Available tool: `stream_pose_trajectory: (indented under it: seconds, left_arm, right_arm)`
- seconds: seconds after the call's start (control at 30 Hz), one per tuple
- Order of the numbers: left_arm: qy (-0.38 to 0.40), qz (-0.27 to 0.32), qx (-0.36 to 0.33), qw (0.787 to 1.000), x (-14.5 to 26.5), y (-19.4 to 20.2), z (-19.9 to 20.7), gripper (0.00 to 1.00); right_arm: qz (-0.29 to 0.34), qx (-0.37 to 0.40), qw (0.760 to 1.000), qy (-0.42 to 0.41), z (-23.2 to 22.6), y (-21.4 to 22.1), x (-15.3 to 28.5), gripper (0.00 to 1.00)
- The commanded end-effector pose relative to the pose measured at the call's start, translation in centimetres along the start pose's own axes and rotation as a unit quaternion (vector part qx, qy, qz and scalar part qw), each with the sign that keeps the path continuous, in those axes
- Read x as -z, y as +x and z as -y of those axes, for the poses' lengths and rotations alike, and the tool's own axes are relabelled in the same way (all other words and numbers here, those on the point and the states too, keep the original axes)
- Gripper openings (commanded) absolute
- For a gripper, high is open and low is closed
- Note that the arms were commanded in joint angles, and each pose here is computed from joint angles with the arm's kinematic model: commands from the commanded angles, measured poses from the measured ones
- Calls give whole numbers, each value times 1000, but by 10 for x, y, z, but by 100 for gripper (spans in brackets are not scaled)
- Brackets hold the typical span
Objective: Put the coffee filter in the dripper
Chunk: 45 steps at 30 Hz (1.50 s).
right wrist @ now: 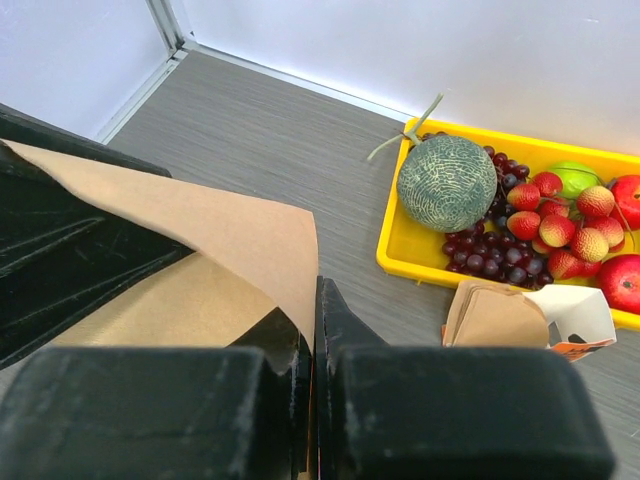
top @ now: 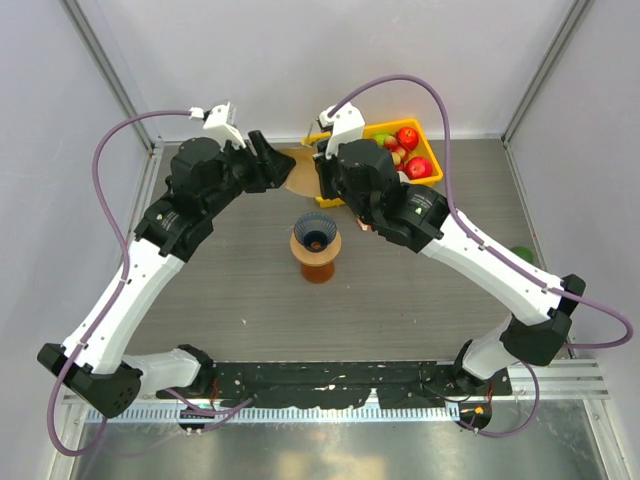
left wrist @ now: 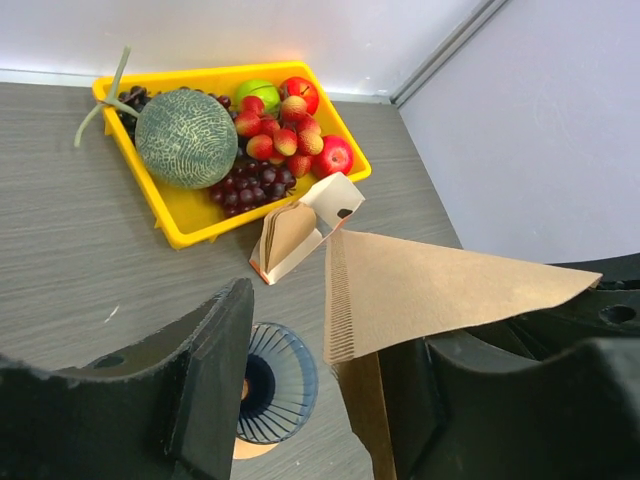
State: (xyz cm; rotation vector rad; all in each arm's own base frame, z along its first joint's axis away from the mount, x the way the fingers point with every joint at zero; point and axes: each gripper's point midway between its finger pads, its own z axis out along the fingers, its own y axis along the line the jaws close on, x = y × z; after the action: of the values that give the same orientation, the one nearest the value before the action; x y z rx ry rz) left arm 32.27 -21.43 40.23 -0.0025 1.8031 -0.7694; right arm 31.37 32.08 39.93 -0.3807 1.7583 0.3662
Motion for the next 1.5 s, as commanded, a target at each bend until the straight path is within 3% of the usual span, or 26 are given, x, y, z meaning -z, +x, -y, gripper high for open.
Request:
stream_pose_trajectory:
  seconds: [0.0, 0.13, 0.23, 0.57, 0.77, 0.9, 1.0, 1.1, 1.23, 1.47]
  left_arm:
    - [6, 33, 8, 999, -1, -15, 4, 51]
    - [15, 30, 5, 999, 0, -12, 6, 33]
    - [17, 28, 1, 999, 0, -10, 6, 26]
    - [44, 18, -22, 999, 4, -4, 15, 18]
    - [52, 11, -41, 998, 7, -1, 18, 24]
    - [43, 1, -61, 997, 9, 2, 14, 18]
    - [23, 4, -80, 997, 16, -1, 5, 33]
    - [11, 15, -90, 996, 27, -8, -4, 68]
    - [12, 36, -110, 993, 40, -20, -4, 99]
    - [104, 34, -118, 987, 46, -12, 25, 100]
  right_arm:
    - [24, -36, 999, 5, -3, -21, 2, 5]
    - [22, -41, 999, 5, -4, -20, 0, 5]
    - [20, -45, 999, 5, -6, -20, -2, 5]
    - [19, -43, 999, -5, -12, -21, -6, 5]
    - [26, -44, 998, -33, -21, -25, -5, 5]
    - [27, -36, 999, -31, -20, -25, -6, 5]
    - [32, -32, 999, -26, -13, -28, -1, 5]
    - [23, -18, 999, -19, -5, -19, -1, 5]
    - [21, -2, 1000, -20, 0, -11, 5, 5]
    - [12, -8, 999, -46, -10, -7, 4, 5]
